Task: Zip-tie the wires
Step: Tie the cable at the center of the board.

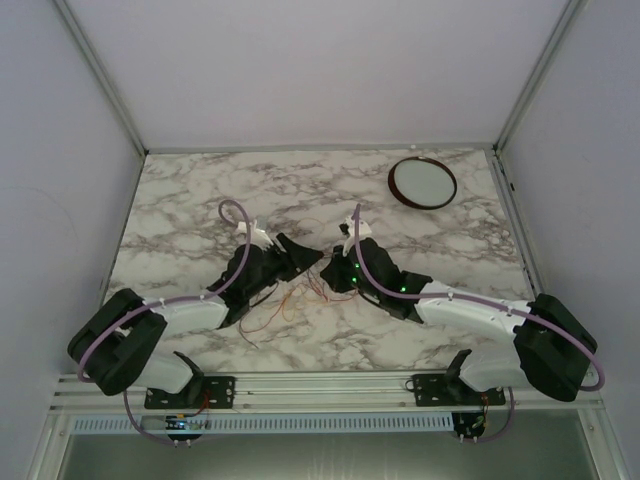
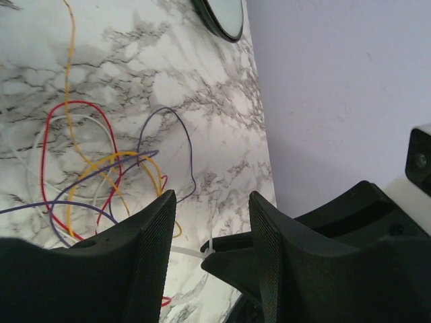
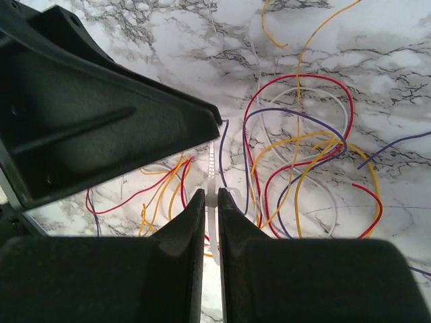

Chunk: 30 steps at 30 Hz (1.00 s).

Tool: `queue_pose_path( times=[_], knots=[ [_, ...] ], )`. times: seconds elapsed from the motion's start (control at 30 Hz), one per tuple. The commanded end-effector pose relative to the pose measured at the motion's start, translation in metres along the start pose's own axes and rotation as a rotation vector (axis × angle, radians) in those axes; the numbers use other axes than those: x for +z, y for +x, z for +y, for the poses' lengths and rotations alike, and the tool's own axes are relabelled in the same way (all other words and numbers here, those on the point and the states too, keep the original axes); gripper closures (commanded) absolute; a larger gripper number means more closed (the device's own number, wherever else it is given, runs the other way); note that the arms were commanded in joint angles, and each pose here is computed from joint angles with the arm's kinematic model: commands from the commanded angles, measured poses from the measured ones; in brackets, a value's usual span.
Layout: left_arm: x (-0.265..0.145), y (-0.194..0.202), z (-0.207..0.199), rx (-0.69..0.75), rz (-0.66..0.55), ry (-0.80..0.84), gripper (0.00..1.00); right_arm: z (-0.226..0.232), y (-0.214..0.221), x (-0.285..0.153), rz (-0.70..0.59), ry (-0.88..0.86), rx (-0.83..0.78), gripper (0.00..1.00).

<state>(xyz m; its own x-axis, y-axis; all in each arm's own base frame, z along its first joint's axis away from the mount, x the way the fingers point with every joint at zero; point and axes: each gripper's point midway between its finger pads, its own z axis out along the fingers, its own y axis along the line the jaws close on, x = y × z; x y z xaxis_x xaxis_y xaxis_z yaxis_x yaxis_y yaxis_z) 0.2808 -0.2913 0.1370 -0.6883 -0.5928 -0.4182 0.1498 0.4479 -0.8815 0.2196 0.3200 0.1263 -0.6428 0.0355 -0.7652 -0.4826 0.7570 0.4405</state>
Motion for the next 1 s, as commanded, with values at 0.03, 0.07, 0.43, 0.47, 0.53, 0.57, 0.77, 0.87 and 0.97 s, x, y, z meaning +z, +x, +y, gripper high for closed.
queue_pose_path(
  times=[0.03, 0.07, 0.43, 0.47, 0.53, 0.57, 0.77, 0.87, 0.97],
  knots=[
    [0.002, 0.010, -0.017, -0.031, 0.009, 0.085, 0.53, 0.014, -0.036, 0.001, -0.094, -0.026, 0.007, 0.94],
    [0.002, 0.012, -0.017, -0.036, 0.010, 0.092, 0.54, 0.016, -0.036, 0.002, -0.091, -0.030, 0.004, 0.93],
    [0.005, 0.022, -0.013, -0.060, 0.020, 0.079, 0.84, 0.013, -0.036, 0.003, -0.091, -0.026, 0.008, 0.93],
    [0.005, 0.023, -0.012, -0.060, 0.022, 0.078, 0.91, 0.013, -0.036, 0.003, -0.090, -0.026, 0.008, 0.93],
    [0.006, 0.022, -0.013, -0.062, 0.018, 0.077, 1.00, 0.012, -0.034, 0.003, -0.087, -0.025, 0.007, 0.93],
    [0.006, 0.021, -0.013, -0.060, 0.016, 0.078, 1.00, 0.011, -0.033, 0.003, -0.083, -0.024, 0.007, 0.93],
    [0.017, -0.012, -0.022, -0.029, -0.029, 0.061, 1.00, 0.005, -0.016, -0.001, -0.048, -0.004, 0.008, 0.93],
    [0.022, -0.041, -0.030, 0.031, -0.049, 0.034, 1.00, 0.003, -0.008, -0.003, -0.034, 0.012, -0.002, 0.93],
    [0.027, -0.062, -0.036, 0.077, -0.071, 0.025, 1.00, 0.003, -0.001, -0.004, -0.020, 0.026, -0.018, 0.94]
  ],
)
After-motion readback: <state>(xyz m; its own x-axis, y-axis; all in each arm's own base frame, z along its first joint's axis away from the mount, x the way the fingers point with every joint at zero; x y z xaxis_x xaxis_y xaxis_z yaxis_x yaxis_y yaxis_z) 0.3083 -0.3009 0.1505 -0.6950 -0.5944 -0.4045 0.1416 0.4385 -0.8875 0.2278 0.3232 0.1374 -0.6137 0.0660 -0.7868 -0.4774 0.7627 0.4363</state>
